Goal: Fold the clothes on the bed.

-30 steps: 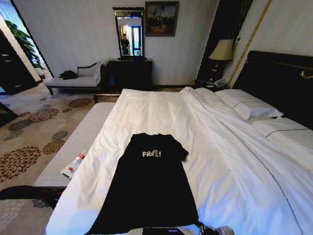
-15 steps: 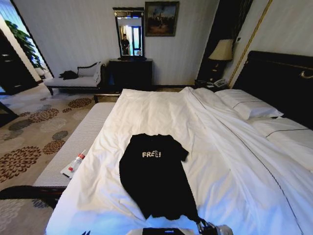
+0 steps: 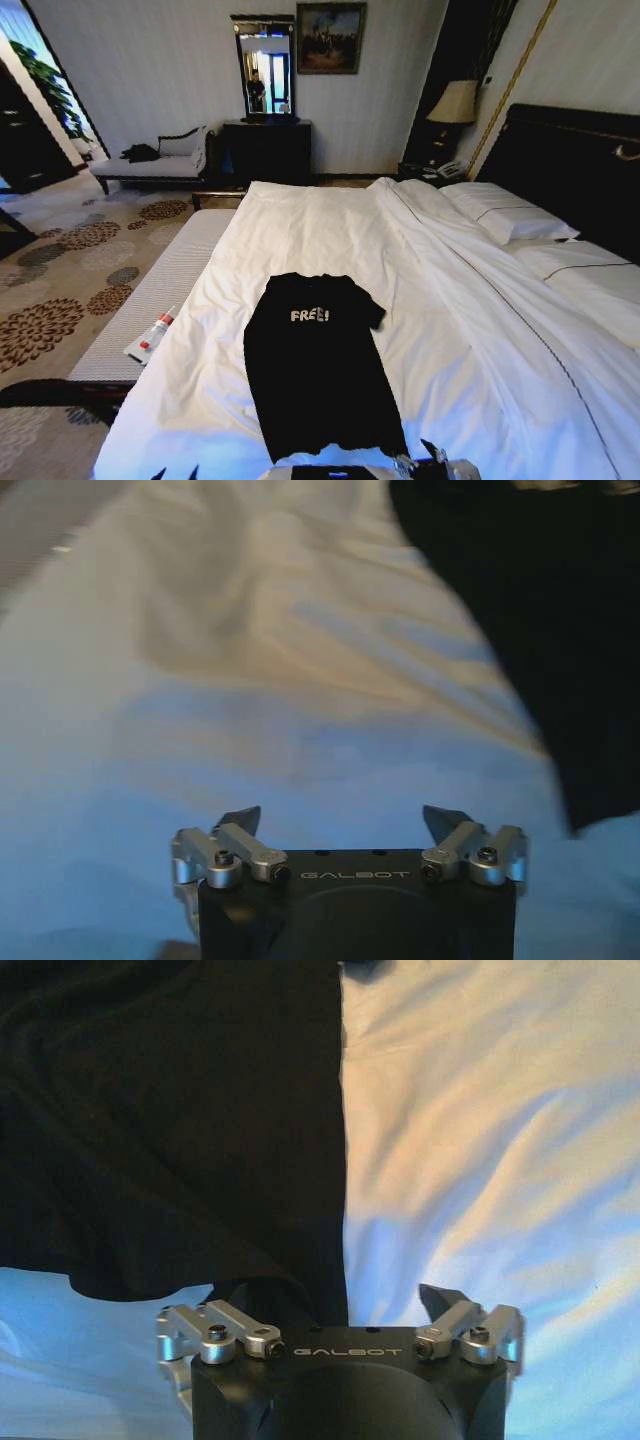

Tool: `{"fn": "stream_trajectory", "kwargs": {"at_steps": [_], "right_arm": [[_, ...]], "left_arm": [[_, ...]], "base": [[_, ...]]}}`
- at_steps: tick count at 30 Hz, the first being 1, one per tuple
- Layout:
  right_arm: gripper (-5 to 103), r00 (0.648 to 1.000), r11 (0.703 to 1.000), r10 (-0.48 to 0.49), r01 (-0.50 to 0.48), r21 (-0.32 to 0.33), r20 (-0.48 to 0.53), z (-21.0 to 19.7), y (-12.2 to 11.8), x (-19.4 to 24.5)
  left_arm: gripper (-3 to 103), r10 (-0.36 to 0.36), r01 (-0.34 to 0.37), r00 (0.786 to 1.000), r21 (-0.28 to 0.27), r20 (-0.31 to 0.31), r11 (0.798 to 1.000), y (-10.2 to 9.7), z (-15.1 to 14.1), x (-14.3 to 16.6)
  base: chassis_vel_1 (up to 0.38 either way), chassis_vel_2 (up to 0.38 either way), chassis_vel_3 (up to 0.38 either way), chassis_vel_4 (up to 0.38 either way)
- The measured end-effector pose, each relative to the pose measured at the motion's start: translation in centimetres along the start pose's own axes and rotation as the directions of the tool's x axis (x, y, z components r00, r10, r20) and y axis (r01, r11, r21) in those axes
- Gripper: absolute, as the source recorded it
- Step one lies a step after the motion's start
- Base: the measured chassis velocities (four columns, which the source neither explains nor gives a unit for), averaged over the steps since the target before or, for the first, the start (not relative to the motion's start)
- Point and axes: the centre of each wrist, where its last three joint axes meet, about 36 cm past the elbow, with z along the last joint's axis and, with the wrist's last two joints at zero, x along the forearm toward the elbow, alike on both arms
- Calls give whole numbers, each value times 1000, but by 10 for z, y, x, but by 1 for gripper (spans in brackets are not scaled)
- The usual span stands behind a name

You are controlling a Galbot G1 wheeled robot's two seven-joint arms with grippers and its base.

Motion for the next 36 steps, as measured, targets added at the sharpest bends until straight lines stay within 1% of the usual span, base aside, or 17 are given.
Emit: {"fn": "stream_trajectory", "kwargs": {"at_steps": [2, 3, 6, 7, 11, 18, 19, 22, 23, 27, 28, 29, 30, 31, 32, 35, 36], "right_arm": [[99, 1000, 1000, -6, 6, -4, 5, -2, 0, 3], [99, 1000, 1000, -6, 6, -4, 5, -2, 0, 3], [100, 999, 999, -40, 40, -18, 19, -10, 0, 12], [100, 999, 999, -40, 40, -18, 19, -10, 0, 12], [100, 997, 998, -66, 66, -11, 48, -22, 0, 23], [100, 997, 998, -56, 57, -9, 51, -24, -1, 21], [100, 997, 998, -54, 54, -12, 49, -24, -2, 20], [100, 998, 999, -45, 46, -28, 45, -26, -3, 19], [100, 998, 999, -45, 46, -28, 45, -26, -3, 19], [100, 999, 999, -34, 35, -34, 42, -27, -5, 19], [100, 999, 999, -34, 35, -34, 42, -27, -5, 19], [100, 999, 999, -30, 31, -36, 42, -28, -5, 18], [100, 999, 999, -27, 29, -40, 41, -29, -5, 18], [100, 999, 999, -25, 27, -46, 38, -29, -6, 17], [100, 999, 999, -25, 27, -46, 38, -29, -6, 17], [100, 999, 998, -19, 20, -54, 35, -30, -6, 19], [100, 999, 998, -19, 20, -54, 35, -30, -6, 19]], "left_arm": [[98, 61, -61, 998, 8, 12, 998, -12, -5, -5], [98, 61, -61, 998, 8, 12, 998, -12, -5, -5], [100, 155, -156, 987, 32, 29, 987, -33, -15, -13], [100, 155, -156, 987, 32, 29, 987, -33, -15, -13], [100, 242, -244, 970, 73, 31, 967, -57, -24, -30], [100, 281, -281, 960, 81, 12, 956, -66, -20, -52], [103, 284, -283, 959, 86, 8, 955, -66, -19, -56], [97, 298, -295, 954, 108, -17, 949, -68, -12, -67], [97, 298, -295, 954, 108, -17, 949, -68, -12, -67], [83, 293, -291, 956, 88, -22, 953, -71, -8, -88], [83, 293, -291, 956, 88, -22, 953, -71, -8, -88], [78, 289, -286, 957, 84, -21, 954, -72, -8, -93], [78, 287, -284, 958, 84, -22, 955, -72, -8, -97], [72, 288, -285, 957, 87, -27, 955, -72, -7, -100], [72, 288, -285, 957, 87, -27, 955, -72, -7, -100], [56, 302, -298, 953, 88, -31, 950, -73, -5, -104], [56, 302, -298, 953, 88, -31, 950, -73, -5, -104]], "base": [[0, 0, 0, 0], [0, 0, 0, 0], [0, 0, 0, 0], [0, 0, 0, 0], [0, 0, 0, 0], [0, 0, 0, 0], [0, 0, 0, 0], [0, 0, 0, 0], [0, 0, 0, 0], [0, 0, 0, 0], [0, 0, 0, 0], [0, 0, 0, 0], [0, 0, 0, 0], [0, 0, 0, 0], [0, 0, 0, 0], [0, 0, 0, 0], [0, 0, 0, 0]]}}
